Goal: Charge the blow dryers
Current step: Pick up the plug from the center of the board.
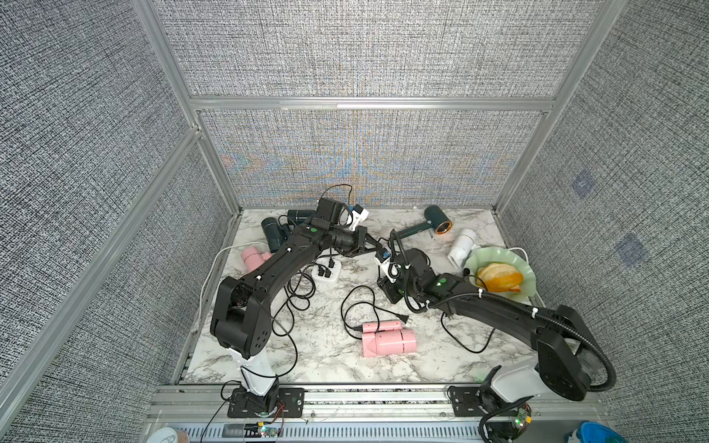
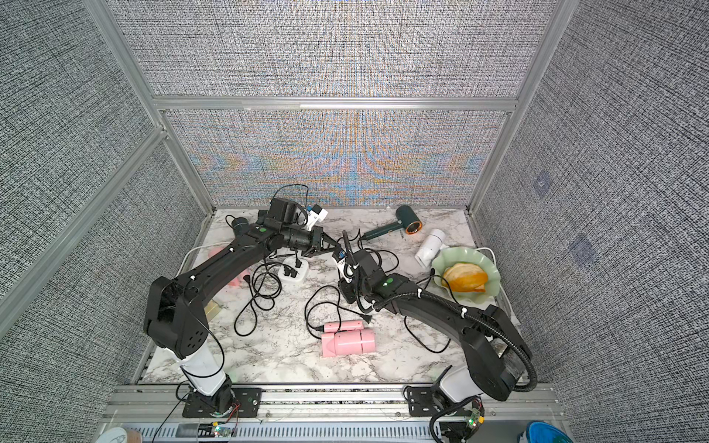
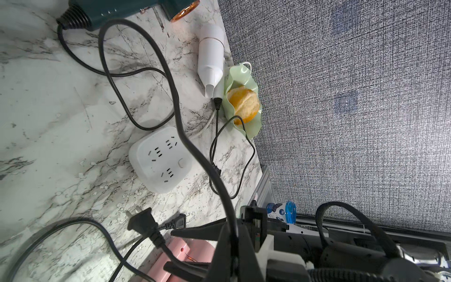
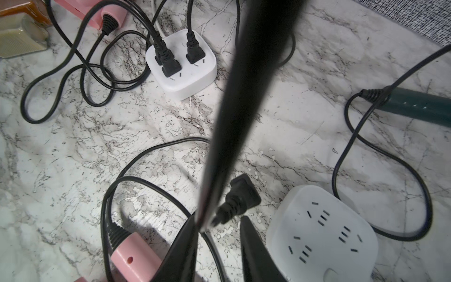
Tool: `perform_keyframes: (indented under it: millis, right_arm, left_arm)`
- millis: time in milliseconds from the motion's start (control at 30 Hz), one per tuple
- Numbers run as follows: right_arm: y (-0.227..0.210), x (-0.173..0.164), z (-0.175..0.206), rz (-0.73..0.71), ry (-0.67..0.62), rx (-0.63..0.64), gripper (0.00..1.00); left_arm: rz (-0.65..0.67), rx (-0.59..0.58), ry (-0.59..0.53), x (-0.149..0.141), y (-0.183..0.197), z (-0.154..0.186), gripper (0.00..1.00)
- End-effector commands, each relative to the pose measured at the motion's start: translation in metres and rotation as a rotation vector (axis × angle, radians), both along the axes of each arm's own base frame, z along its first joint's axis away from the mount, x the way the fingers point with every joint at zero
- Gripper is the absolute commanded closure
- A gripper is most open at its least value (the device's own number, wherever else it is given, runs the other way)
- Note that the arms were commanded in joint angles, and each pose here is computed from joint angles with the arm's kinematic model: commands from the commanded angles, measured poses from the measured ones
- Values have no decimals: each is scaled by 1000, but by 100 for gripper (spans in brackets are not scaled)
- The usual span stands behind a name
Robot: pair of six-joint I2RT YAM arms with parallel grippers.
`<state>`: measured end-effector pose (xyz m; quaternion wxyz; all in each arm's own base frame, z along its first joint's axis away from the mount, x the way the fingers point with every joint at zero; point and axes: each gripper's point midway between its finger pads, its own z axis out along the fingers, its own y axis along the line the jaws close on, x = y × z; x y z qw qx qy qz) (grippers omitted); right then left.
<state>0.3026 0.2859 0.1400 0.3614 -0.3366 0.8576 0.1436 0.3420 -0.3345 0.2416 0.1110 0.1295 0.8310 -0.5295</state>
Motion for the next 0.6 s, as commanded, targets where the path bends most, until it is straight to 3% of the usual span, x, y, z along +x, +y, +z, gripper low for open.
perform_keyframes:
  millis: [0,333,567]
  right_arm:
    - [-6,3,-7,-12,-26,-58,67]
    - [4,7,-8,-10,-88,-56,67]
    - [-4,0,14,-78,-157,66,67]
  left_arm:
    - [-41,-39,-10,-5,-3,11,95]
    - [-45,-39,-7,-6,-2,12,95]
    - [-42,-41,-12,-5,-1,12,95]
